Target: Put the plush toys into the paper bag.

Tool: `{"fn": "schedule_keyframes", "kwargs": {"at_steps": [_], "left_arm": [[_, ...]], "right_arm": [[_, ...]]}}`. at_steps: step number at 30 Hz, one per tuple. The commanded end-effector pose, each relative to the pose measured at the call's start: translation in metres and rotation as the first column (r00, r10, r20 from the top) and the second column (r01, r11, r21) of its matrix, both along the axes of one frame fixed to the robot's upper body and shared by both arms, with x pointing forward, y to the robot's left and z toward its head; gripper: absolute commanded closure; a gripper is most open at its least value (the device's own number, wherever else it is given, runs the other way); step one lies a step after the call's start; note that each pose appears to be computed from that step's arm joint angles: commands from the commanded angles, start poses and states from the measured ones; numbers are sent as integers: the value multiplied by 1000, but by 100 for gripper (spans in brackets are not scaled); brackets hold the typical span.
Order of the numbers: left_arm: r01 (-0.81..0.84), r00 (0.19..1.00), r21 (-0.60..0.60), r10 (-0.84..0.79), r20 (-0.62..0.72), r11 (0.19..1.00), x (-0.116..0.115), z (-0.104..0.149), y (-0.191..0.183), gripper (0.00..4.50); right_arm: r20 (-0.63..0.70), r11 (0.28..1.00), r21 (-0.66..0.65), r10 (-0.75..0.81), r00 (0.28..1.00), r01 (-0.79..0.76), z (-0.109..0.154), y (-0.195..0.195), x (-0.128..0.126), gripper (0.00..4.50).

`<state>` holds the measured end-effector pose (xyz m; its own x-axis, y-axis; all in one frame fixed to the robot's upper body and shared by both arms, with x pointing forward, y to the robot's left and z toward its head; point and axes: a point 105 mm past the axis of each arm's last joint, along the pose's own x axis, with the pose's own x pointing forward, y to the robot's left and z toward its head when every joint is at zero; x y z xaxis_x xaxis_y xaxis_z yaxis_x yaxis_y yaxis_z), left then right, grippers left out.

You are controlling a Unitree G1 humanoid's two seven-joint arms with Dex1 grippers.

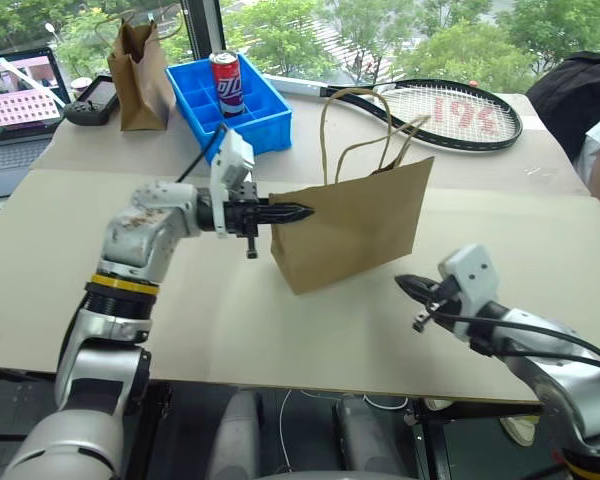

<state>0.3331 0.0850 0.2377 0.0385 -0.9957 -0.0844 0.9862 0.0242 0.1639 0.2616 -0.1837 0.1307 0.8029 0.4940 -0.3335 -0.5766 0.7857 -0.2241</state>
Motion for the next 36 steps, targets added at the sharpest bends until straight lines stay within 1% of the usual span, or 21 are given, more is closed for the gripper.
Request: {"fn": "schedule_keyframes", "kwargs": {"at_steps": [1,3,6,9,15,18,20,22,23,24,27,28,29,30,31,32,34,36], "left_arm": [[154,988,41,-155,21,987,-10,8,5,441],[193,981,61,-193,-6,979,-13,7,10,441],[204,979,117,-205,2,972,-14,2,16,441],[208,976,177,-215,25,962,-15,-8,20,441],[215,971,247,-234,54,945,-18,-19,26,441],[182,982,240,-189,6,954,-14,-18,33,441],[170,985,222,-167,-31,960,-14,-14,38,387],[150,989,202,-145,-41,968,-16,-6,44,332],[144,989,191,-138,-45,971,-18,-3,47,285],[132,991,179,-126,-43,975,-19,2,51,258],[90,996,158,-86,-35,983,-23,10,61,152],[52,999,148,-50,-14,988,-23,13,66,116],[24,1000,140,-25,1,990,-22,15,70,93],[-21,999,122,17,33,992,-21,18,74,51],[-50,998,104,47,30,993,-22,20,78,17],[-75,997,85,75,13,994,-23,22,82,8],[-110,994,57,112,-19,992,-26,24,88,8],[-217,972,-1,216,-97,976,-26,26,107,8]], "right_arm": [[37,998,-36,-51,998,53,12,-21,-3,450],[26,992,-60,-107,994,109,11,-34,-4,450],[17,986,-52,-161,987,161,11,-42,-4,450],[-5,985,-57,-164,986,164,8,-41,-6,450],[-11,987,-62,-150,989,149,10,-38,-4,450],[-13,988,-65,-139,990,138,12,-37,-2,450],[-16,990,-66,-129,992,128,13,-36,-1,450],[-17,991,-68,-113,993,112,15,-37,0,450],[-18,992,-69,-106,994,104,16,-38,0,450],[-18,993,-71,-97,995,96,17,-39,1,450],[-20,994,-78,-80,997,78,20,-41,2,450],[-25,994,-82,-71,997,69,20,-42,3,450],[-28,995,-84,-65,998,62,20,-43,3,450],[-32,995,-89,-56,998,53,21,-44,4,450],[-36,995,-87,-48,998,45,22,-45,4,450],[-37,996,-84,-36,999,33,23,-46,5,450],[-37,997,-82,-12,999,9,25,-46,4,450],[-28,995,-69,67,997,-69,30,-46,-2,450]]}}
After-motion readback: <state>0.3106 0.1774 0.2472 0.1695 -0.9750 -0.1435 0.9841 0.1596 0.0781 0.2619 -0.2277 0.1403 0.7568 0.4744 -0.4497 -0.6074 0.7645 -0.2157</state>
